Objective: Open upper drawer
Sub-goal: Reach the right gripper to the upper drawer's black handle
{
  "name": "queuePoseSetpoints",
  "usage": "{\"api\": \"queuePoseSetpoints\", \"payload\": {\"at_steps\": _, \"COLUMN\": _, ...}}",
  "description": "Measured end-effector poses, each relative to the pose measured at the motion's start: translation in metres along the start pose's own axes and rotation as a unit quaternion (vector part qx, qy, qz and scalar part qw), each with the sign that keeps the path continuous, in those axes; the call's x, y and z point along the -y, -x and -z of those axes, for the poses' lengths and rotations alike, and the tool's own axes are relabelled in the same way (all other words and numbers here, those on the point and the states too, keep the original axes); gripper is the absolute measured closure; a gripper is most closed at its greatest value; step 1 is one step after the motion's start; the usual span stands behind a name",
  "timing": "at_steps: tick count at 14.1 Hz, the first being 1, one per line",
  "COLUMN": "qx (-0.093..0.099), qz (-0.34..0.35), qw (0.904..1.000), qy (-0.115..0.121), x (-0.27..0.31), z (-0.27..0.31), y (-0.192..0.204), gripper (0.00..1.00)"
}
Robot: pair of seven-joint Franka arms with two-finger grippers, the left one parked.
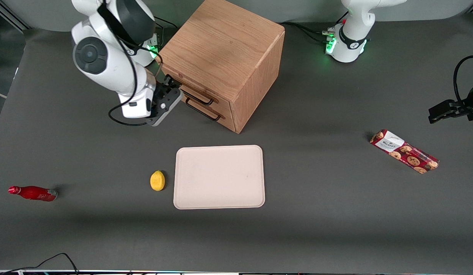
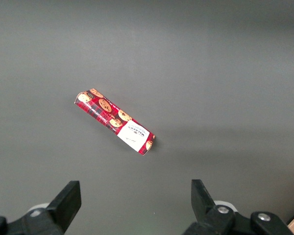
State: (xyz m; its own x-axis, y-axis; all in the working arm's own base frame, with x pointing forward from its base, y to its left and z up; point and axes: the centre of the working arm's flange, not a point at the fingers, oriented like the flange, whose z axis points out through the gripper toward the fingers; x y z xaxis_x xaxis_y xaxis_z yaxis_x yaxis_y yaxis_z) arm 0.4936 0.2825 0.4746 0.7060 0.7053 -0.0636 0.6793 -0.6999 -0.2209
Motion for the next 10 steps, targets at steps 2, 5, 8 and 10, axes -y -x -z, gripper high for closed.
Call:
{"api": "queuePoseSetpoints", "payload": {"at_steps": 2, "qx": 0.004, "qz": -0.001, "qw": 1.0, "qy": 0.0, "x": 0.003, "z": -0.019, "y": 0.001, "gripper": 0.0}}
{"api": "queuePoseSetpoints", "payload": {"at_steps": 5, "qx": 0.011, "qz": 0.0, "qw": 0.9999, "qy": -0.001, "x": 0.006, "z": -0.034, "y": 0.003, "gripper": 0.0}}
{"api": "queuePoseSetpoints", "payload": {"at_steps": 8, "qx": 0.015, "qz": 0.003, "qw": 0.9999, "qy": -0.001, "x": 0.01, "z": -0.048, "y": 0.004, "gripper": 0.0}}
{"api": "queuePoseSetpoints", "payload": {"at_steps": 10, "qx": 0.015, "qz": 0.005, "qw": 0.9999, "qy": -0.001, "x": 0.012, "z": -0.056, "y": 0.004, "gripper": 0.0}}
